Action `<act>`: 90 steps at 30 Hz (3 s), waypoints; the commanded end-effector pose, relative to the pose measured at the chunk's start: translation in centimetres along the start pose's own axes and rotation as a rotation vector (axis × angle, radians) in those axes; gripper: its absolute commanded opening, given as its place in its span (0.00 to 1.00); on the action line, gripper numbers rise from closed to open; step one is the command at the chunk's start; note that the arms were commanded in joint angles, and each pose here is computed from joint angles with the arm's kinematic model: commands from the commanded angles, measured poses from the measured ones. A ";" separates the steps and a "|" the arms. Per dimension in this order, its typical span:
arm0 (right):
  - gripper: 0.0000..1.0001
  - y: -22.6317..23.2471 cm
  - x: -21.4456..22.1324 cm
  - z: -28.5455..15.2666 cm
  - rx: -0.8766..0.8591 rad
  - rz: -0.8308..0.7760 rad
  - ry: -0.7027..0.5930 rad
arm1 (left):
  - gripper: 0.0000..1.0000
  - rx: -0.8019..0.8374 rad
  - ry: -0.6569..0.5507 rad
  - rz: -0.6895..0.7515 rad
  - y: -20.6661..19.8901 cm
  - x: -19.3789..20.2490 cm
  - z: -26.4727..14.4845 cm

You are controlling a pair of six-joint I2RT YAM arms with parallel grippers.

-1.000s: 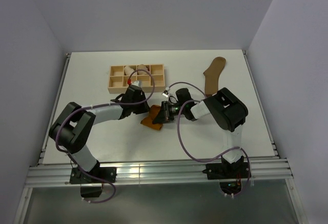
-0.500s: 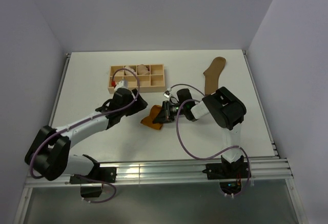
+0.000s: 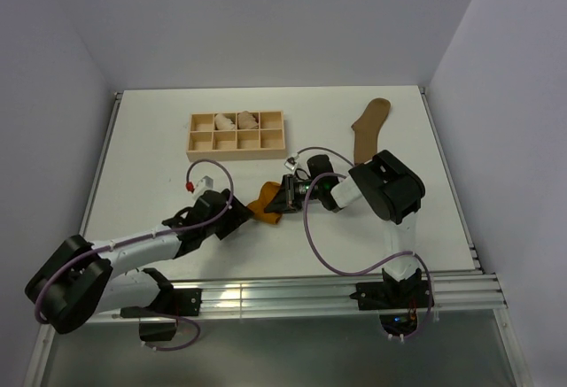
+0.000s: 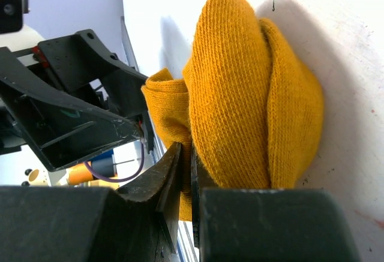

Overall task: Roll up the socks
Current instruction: Roll the sock at the center of the board.

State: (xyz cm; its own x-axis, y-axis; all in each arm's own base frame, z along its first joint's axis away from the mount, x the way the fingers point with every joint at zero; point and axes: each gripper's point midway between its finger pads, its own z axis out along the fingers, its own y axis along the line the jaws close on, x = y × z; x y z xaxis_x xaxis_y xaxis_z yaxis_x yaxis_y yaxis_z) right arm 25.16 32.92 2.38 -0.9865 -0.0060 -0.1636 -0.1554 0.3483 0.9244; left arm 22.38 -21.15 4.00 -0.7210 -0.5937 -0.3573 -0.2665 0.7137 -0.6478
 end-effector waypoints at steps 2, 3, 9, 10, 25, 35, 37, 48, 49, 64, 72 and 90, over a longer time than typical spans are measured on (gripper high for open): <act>0.00 -7.5 2.1 -0.4 0.240 0.133 -0.038 | 0.71 0.110 -0.056 -0.062 -2.5 -0.8 1.0; 0.00 -7.4 2.0 -0.4 0.239 0.132 -0.038 | 0.71 0.098 -0.061 -0.054 -2.4 -0.8 1.2; 0.00 -7.6 2.2 -0.5 0.241 0.135 -0.041 | 0.69 0.115 -0.067 -0.049 -3.4 -1.1 2.3; 0.00 -7.5 2.1 -0.5 0.238 0.132 -0.044 | 0.69 0.114 -0.069 -0.050 -3.5 -1.1 2.4; 0.00 -7.8 2.3 -0.4 0.235 0.127 -0.045 | 0.57 0.078 -0.032 -0.030 -2.4 0.0 4.3; 0.01 -7.9 1.9 -0.8 0.267 0.062 -0.061 | 0.26 0.062 -0.013 0.012 -2.7 0.4 5.1; 0.03 -7.3 1.4 -1.0 0.261 0.024 -0.076 | 0.16 0.050 -0.012 0.028 -2.8 0.4 5.2; 0.40 -1.4 -3.3 -6.0 0.447 -0.337 -0.247 | 0.01 0.002 -0.038 0.088 -3.5 0.1 5.2; 0.44 -1.1 -3.4 -6.5 0.474 -0.397 -0.257 | 0.01 -0.003 -0.035 0.096 -3.4 0.2 5.3; 0.65 4.5 0.7 -4.9 0.641 -1.073 -0.292 | 0.00 -0.023 -0.023 0.139 -4.0 0.2 5.2; 0.64 4.7 1.3 -1.7 0.747 -1.243 -0.253 | 0.00 -0.031 -0.007 0.143 -4.0 0.5 5.2; 0.61 5.2 1.0 -1.2 0.817 -1.321 -0.339 | 0.00 -0.034 0.014 0.155 -4.1 0.8 5.3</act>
State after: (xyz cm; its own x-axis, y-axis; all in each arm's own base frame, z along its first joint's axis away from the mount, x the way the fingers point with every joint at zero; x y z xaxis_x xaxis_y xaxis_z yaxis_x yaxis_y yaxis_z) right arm 23.19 31.96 3.92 -0.1965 -0.6130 -0.7653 -0.6827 0.6458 -0.3420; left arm 27.02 -26.12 3.55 -0.7286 -0.5230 -0.4422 -0.1929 0.7762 -0.6002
